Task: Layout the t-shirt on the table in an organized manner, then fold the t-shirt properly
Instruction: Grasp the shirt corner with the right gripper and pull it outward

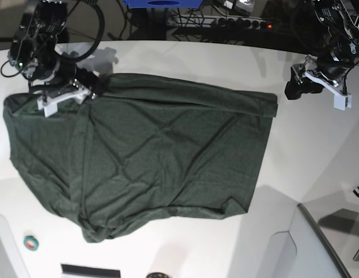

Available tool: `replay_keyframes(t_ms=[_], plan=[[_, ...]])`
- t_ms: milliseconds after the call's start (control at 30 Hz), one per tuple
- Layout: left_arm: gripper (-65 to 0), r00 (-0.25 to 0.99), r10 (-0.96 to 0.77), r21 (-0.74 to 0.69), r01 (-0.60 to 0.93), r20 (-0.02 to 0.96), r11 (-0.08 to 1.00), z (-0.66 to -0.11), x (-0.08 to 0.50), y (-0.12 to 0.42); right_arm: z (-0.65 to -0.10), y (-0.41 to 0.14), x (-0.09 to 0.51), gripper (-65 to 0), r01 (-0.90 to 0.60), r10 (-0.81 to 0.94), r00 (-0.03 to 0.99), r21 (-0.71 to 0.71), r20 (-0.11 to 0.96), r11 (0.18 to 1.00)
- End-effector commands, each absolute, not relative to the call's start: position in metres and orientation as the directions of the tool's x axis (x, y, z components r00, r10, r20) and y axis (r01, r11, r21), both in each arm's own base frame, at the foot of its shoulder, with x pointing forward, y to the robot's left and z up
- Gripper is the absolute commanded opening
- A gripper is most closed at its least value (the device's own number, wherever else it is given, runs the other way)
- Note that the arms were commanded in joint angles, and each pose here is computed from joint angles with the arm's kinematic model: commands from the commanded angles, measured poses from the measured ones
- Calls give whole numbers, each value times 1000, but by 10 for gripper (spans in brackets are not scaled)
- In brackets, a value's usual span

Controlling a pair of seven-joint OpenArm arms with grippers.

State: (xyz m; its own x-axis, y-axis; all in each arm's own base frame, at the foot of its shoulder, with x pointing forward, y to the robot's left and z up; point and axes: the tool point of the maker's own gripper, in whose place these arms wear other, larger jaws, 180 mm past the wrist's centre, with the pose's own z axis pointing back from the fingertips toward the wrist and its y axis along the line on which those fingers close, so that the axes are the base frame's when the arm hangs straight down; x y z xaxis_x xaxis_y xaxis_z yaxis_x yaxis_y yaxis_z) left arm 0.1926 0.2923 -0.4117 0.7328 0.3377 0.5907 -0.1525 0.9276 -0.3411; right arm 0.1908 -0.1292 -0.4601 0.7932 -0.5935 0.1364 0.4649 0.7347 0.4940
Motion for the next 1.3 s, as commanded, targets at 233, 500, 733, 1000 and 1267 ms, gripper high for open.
replay_keyframes(t_ms=[233, 500, 733, 1000, 1267], plan=[[-140, 710, 329, -333, -141, 622, 932, -402, 198, 298, -470, -124, 200, -344, 450, -585, 802, 523, 120, 724], [-140, 711, 329, -332, -142, 621, 932, -402, 197, 298, -486, -122, 198, -342, 482, -605, 791, 519, 88, 706], [-140, 711, 329, -332, -142, 621, 932, -402, 197, 298, -484, -125, 206, -368, 474, -610, 784, 522, 115, 709], [-140, 711, 329, -332, -142, 621, 932, -402, 197, 298, -481, -123, 210, -647, 462, -603, 788, 528, 124, 713], [-140, 710, 329, -333, -141, 622, 932, -402, 198, 298, -457, -119, 236, -645, 413, -574, 807, 559, 142, 719]])
